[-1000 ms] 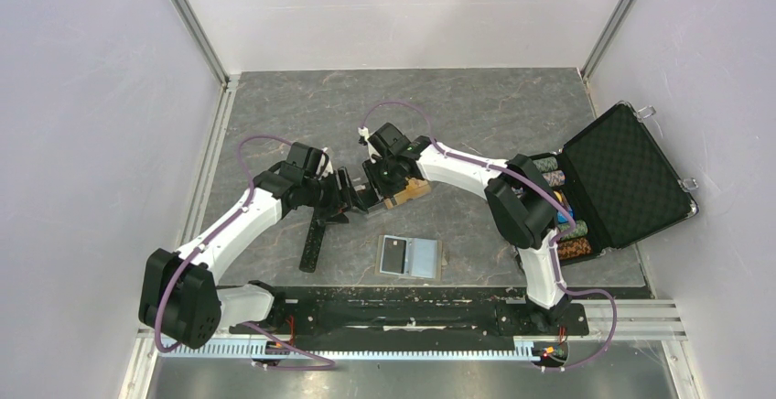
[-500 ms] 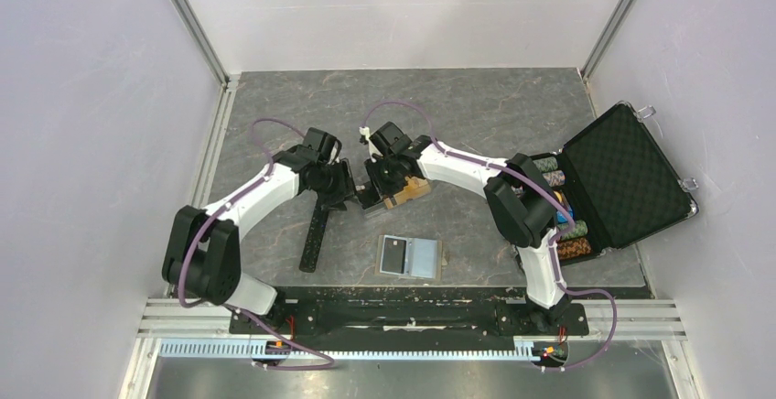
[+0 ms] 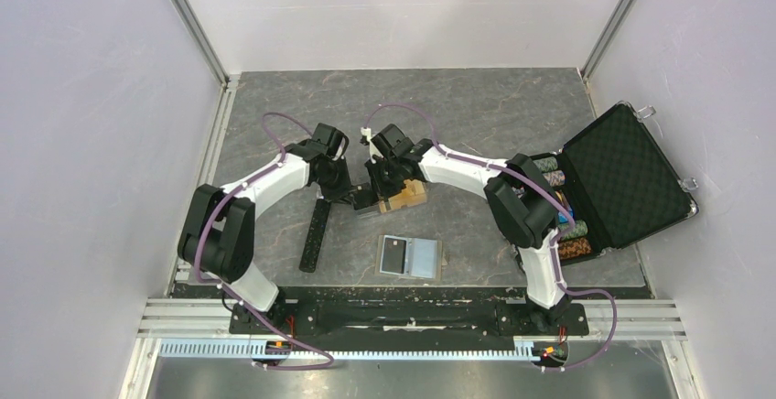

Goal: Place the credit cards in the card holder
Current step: Pick up the credit card from the storage box.

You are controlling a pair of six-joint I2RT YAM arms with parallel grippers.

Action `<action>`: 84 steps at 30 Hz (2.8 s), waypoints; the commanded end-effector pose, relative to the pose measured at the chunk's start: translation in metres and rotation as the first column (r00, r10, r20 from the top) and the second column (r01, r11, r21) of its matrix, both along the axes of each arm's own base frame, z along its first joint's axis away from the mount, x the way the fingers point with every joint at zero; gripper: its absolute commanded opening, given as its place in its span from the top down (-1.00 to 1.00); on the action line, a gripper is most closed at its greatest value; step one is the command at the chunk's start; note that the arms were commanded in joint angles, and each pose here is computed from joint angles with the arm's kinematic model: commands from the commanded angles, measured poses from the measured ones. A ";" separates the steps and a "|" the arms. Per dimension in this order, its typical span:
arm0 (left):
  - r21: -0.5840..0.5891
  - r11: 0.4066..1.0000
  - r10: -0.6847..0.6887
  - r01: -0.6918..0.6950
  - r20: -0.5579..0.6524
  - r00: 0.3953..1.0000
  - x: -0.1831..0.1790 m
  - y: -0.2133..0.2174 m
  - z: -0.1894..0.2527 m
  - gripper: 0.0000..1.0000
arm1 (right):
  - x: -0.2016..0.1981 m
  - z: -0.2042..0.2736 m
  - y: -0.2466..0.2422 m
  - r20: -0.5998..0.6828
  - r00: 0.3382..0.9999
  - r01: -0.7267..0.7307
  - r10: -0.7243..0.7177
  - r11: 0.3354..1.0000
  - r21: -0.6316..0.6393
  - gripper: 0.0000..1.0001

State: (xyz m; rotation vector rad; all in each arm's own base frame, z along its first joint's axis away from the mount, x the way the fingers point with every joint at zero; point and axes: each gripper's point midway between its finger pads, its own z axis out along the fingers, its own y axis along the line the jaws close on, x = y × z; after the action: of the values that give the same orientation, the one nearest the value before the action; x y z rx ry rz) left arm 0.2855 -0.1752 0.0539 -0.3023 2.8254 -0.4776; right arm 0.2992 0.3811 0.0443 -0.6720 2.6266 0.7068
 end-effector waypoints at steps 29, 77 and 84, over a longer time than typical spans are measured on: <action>0.074 0.996 -0.058 0.052 0.073 0.996 0.010 0.008 0.014 0.96 | -0.004 0.007 0.012 -0.005 1.000 0.012 -0.011 0.999 0.049 0.62; -0.082 0.989 0.127 -0.127 0.001 0.992 -0.053 -0.011 0.021 0.95 | -0.040 0.061 -0.021 -0.021 0.989 0.149 -0.148 0.960 0.236 0.14; -0.083 0.984 0.164 -0.160 0.040 0.986 -0.051 -0.005 0.032 0.96 | -0.029 0.080 -0.017 0.019 0.993 0.105 -0.116 0.952 0.287 -0.37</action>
State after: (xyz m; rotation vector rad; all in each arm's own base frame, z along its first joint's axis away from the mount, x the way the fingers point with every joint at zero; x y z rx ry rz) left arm 0.2152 -0.1652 0.0573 -0.4677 2.8403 -0.4166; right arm 0.2615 0.3514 0.0918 -0.3786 2.5643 0.9390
